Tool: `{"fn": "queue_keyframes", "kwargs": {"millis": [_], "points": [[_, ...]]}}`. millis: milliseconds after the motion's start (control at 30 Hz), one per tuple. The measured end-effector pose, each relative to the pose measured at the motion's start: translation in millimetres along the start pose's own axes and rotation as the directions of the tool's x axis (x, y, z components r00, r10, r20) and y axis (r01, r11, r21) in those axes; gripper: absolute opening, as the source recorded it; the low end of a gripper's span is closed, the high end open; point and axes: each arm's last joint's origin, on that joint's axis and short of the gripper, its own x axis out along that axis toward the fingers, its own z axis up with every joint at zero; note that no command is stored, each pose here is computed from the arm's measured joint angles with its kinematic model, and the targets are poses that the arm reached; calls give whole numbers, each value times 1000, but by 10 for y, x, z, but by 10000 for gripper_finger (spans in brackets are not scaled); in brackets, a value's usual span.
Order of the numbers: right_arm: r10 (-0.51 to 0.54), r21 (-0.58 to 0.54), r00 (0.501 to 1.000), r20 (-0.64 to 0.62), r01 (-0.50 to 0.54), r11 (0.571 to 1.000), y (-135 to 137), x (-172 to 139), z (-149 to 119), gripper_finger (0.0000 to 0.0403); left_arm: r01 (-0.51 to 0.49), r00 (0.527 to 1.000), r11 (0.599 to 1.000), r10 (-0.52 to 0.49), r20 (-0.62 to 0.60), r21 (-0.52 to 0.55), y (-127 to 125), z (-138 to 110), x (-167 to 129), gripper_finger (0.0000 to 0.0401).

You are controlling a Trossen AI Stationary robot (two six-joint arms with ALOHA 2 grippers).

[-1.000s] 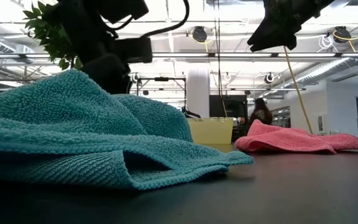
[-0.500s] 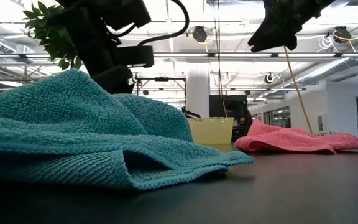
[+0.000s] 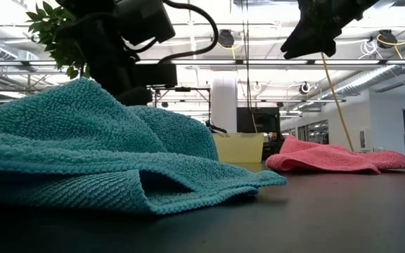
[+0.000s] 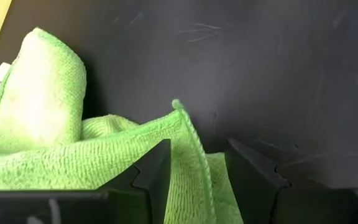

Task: Fold microfiber towels
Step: Fold the green microfiber cloth

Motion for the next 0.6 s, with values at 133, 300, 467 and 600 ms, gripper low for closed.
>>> {"fn": "queue_keyframes", "kwargs": {"millis": [133, 300, 467, 600], "points": [[-3, -2, 1000, -6, 3, 1000, -3, -1, -6, 137, -46, 999, 999, 46, 1, -10, 24, -6, 2, 146], [-3, -3, 1000, -7, 3, 1000, -3, -1, -7, 137, -61, 998, 997, 61, -1, -40, 47, -4, 8, 84], [-3, -2, 1000, -7, 3, 1000, -3, -1, -7, 137, -21, 1000, 996, 21, -6, -91, 58, 9, -11, 9], [-3, -2, 1000, -6, 3, 1000, -3, -1, -6, 137, -4, 998, 989, 13, 58, -148, 85, 77, -144, 5]]}}
